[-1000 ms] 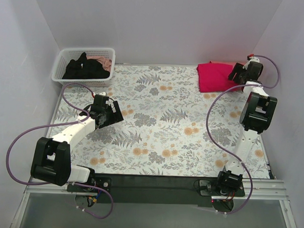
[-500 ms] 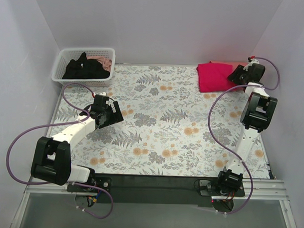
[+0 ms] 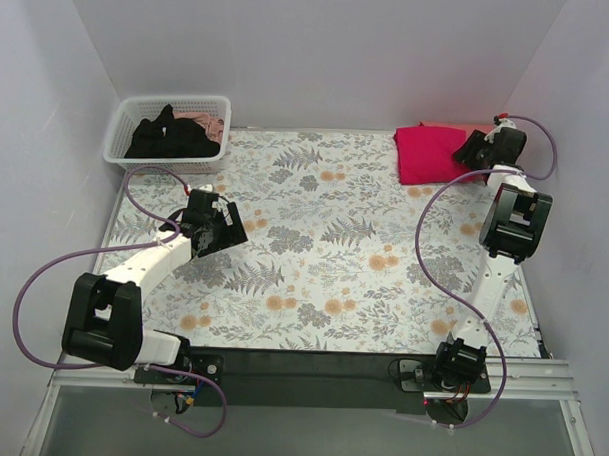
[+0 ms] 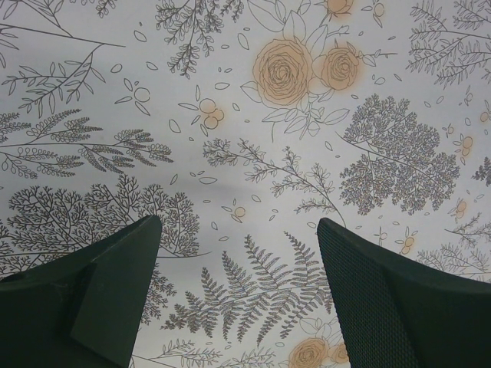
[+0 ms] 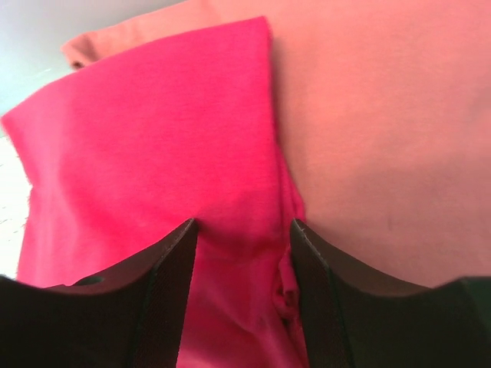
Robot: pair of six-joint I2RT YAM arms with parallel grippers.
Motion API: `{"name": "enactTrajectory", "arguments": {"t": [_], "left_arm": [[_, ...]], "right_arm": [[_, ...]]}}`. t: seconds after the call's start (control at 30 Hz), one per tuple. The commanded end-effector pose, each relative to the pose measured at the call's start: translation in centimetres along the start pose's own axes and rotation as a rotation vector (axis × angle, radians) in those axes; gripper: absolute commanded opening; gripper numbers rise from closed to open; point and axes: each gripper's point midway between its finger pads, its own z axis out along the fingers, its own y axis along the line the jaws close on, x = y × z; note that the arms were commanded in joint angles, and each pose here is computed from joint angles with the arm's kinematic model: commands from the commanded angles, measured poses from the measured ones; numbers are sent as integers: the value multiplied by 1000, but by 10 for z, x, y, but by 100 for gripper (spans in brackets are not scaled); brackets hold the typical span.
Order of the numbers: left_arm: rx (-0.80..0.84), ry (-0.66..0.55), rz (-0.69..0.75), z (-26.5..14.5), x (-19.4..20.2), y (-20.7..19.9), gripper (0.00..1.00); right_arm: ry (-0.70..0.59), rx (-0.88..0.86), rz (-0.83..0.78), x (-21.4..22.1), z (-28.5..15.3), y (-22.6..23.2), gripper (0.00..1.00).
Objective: Fold and stack the t-shirts
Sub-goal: Neatly place the folded tshirt to the corner
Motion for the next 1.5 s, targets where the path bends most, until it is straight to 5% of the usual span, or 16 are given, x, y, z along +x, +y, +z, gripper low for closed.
{"name": "enactTrajectory", "arguments": {"t": [0.0,0.37,0.67,1.2,1.47], "left_arm": [[8,-10,7,0,-4,-1,82],[10,-1,9,1,-1,-1,82],[10,1,11,2,-2,-1,82],[5,1,12,3,-1,0,82],[3,-2,14,3,-2,1,82]], "right_arm": [[-39,111,24,-7,-6,-19,59],[19,-95,21,7,11,8,54],[-12,-142,-62,-13,4,24,2],[-229,62,-266,-97,-37,25,1],[-250,158,-254,-101,-34,1,1]]}}
